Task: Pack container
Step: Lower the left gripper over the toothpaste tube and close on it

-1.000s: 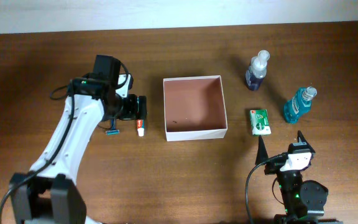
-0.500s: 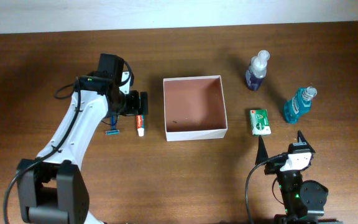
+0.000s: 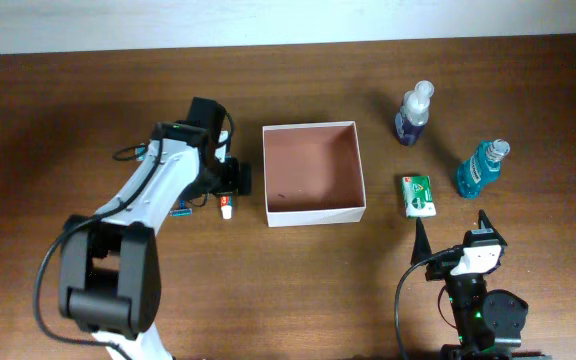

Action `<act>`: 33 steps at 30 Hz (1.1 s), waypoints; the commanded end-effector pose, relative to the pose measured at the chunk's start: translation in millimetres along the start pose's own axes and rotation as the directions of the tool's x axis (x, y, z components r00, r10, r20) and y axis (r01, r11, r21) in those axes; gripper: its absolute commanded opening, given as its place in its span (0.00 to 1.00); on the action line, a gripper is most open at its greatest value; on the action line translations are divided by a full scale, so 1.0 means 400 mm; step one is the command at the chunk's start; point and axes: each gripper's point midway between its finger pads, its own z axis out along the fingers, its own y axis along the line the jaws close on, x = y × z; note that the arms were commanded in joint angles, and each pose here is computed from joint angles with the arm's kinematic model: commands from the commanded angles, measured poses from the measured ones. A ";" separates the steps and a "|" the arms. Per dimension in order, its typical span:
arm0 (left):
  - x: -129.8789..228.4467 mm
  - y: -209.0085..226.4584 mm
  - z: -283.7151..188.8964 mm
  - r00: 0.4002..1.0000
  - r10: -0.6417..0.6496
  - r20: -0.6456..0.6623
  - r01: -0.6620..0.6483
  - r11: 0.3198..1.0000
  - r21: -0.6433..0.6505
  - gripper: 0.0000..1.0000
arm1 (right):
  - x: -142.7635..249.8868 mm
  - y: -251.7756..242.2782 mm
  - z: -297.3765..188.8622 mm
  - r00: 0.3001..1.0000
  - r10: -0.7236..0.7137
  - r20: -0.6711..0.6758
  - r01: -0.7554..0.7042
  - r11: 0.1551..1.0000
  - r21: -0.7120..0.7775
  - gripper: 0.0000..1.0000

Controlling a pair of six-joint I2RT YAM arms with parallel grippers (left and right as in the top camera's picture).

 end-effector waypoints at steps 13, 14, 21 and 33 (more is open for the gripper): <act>-0.042 0.031 0.045 0.998 -0.047 0.044 0.051 0.996 -0.079 1.00 | 0.004 -0.003 -0.001 1.000 0.005 -0.001 -0.005 1.000 0.005 0.98; -0.042 0.032 0.045 0.997 -0.062 0.045 0.066 0.995 -0.079 1.00 | 0.004 -0.003 -0.001 1.000 0.005 -0.001 -0.005 1.000 0.005 0.98; -0.046 0.029 0.045 0.996 -0.072 0.051 0.075 0.994 -0.073 1.00 | 0.004 -0.003 -0.001 1.000 0.005 -0.001 -0.005 1.000 0.005 0.98; -0.060 0.009 0.051 0.996 -0.054 0.076 0.059 0.996 -0.065 1.00 | 0.004 -0.003 -0.001 1.000 0.005 -0.001 -0.005 1.000 0.005 0.98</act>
